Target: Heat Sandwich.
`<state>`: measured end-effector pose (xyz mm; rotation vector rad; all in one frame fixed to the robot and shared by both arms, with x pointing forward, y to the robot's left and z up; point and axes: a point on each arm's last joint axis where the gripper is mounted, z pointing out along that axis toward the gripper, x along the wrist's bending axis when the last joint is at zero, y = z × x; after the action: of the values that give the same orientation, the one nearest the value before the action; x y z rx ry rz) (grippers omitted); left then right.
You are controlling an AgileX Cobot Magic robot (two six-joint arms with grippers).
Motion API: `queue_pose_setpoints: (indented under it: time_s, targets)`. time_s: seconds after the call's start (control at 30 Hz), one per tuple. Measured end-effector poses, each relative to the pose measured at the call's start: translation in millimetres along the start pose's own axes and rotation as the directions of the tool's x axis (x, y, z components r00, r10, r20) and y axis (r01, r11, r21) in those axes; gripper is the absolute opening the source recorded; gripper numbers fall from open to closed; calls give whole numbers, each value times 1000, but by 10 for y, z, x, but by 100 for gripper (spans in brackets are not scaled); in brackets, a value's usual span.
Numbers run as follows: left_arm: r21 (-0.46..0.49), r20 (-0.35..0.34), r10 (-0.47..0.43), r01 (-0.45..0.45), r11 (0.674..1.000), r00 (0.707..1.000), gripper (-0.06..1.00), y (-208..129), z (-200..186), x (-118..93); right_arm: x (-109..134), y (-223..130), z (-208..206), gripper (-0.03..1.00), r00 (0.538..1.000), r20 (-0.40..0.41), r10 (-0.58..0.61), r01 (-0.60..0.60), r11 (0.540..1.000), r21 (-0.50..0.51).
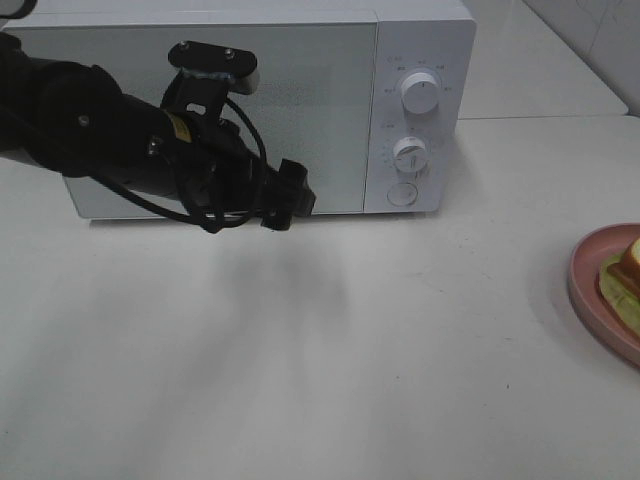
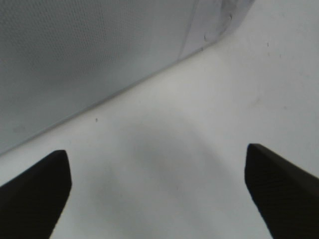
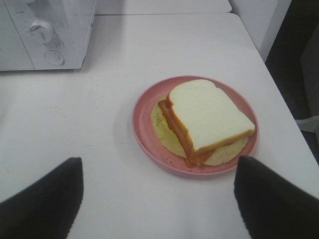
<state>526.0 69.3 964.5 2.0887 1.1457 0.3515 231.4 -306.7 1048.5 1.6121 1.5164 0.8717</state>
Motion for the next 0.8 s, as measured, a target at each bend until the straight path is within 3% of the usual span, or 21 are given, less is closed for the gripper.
queue_pose_setpoints:
  time_s: [0.07, 0.17, 0.27, 0.33, 0.37, 0.47, 0.63, 0.77, 0.8]
  targets:
    - [96, 13, 1, -2, 995, 1000, 95, -47, -112, -19, 0, 0, 0, 76, 1000, 0, 0, 0, 1000, 0]
    - [144, 21, 1, -4, 990, 1000, 96, -66, -190, -30, 0, 0, 0, 76, 1000, 0, 0, 0, 1000, 0]
    - [258, 32, 22, -30, 966, 999, 96, -128, -347, -43, 0, 0, 0, 76, 1000, 0, 0, 0, 1000, 0]
    - [283, 34, 29, -37, 958, 999, 96, -144, -379, -43, 0, 0, 0, 76, 1000, 0, 0, 0, 1000, 0]
    - [343, 38, 38, -48, 938, 999, 96, -186, -445, -44, 0, 0, 0, 76, 1000, 0, 0, 0, 1000, 0]
    - [388, 36, 26, -38, 921, 999, 96, -218, -494, -37, 0, 0, 0, 76, 1000, 0, 0, 0, 1000, 0]
    - [470, -23, -70, 73, 879, 997, 96, -260, -614, 127, 0, 0, 0, 76, 1000, 0, 0, 0, 1000, 0]
    - [534, -110, -174, 206, 820, 979, 96, -295, -803, 457, 0, 0, 0, 76, 1000, 0, 0, 0, 1000, 0]
    - [534, -110, -174, 206, 820, 979, 96, -295, -803, 457, 0, 0, 0, 76, 1000, 0, 0, 0, 1000, 0]
